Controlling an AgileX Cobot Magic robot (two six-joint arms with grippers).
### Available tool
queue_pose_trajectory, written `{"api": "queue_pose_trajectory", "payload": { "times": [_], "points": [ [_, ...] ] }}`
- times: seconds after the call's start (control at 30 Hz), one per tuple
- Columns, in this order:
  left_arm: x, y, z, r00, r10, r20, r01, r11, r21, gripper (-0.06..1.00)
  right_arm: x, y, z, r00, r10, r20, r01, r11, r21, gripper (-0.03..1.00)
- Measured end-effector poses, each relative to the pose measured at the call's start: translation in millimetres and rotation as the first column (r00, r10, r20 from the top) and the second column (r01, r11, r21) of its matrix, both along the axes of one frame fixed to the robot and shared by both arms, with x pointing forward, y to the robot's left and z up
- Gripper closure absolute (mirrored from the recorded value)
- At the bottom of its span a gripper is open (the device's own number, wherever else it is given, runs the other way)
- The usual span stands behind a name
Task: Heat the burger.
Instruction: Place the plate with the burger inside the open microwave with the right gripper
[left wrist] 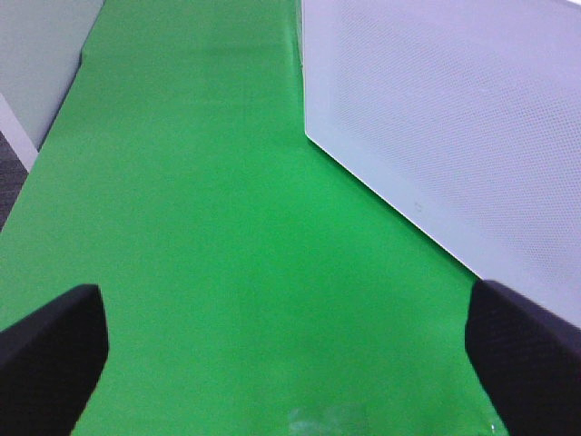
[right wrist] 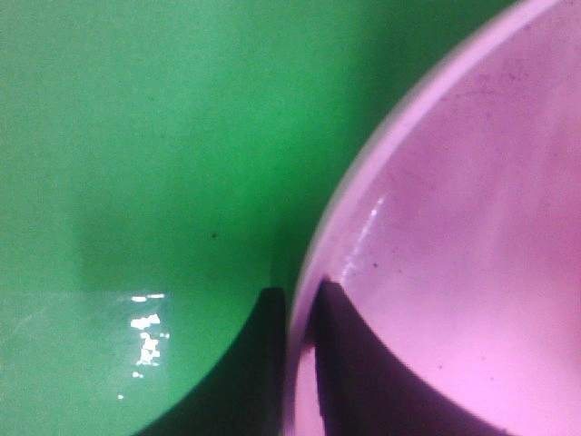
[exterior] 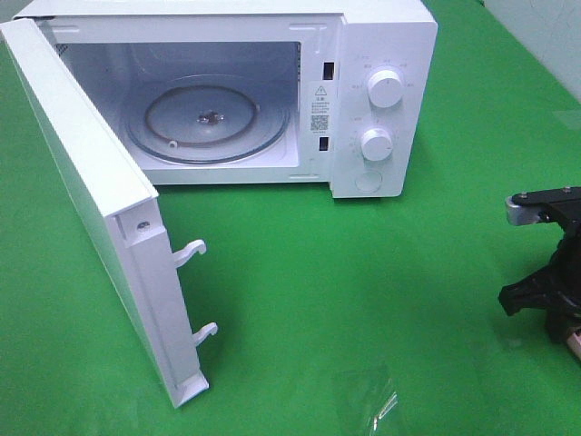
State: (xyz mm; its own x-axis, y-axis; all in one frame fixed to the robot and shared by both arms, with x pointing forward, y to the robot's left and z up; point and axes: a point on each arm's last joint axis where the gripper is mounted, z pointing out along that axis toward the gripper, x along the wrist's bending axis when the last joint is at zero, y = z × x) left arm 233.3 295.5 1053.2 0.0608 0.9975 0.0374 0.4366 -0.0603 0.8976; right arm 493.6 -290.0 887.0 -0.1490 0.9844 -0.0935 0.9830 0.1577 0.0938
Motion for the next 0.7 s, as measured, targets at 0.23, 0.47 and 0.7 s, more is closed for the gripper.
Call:
{"api": "queue_pose_trajectory", "payload": {
  "times": [0.23,0.47,0.7],
  "points": [
    [0.0,0.0,0.0,1.0,0.0,0.0,0.0,1.0,0.0,-0.05,-1.8,1.6,2.8,1.0,0.0,-0.006,0.0,1.0,-0.024,0.9],
    [0.0,0.0,0.0,1.0,0.0,0.0,0.0,1.0,0.0,-0.05,-3.8,-0.2,18.8,0.999,-0.012,0.041,0.016,0.996,-0.091,0.94],
    [0.0,0.0,0.0,1.0,0.0,0.0,0.0,1.0,0.0,-0.05,-8.2,6.5,28.8,0.998,0.014,0.055,-0.006,0.99,-0.141,0.94]
  ]
}}
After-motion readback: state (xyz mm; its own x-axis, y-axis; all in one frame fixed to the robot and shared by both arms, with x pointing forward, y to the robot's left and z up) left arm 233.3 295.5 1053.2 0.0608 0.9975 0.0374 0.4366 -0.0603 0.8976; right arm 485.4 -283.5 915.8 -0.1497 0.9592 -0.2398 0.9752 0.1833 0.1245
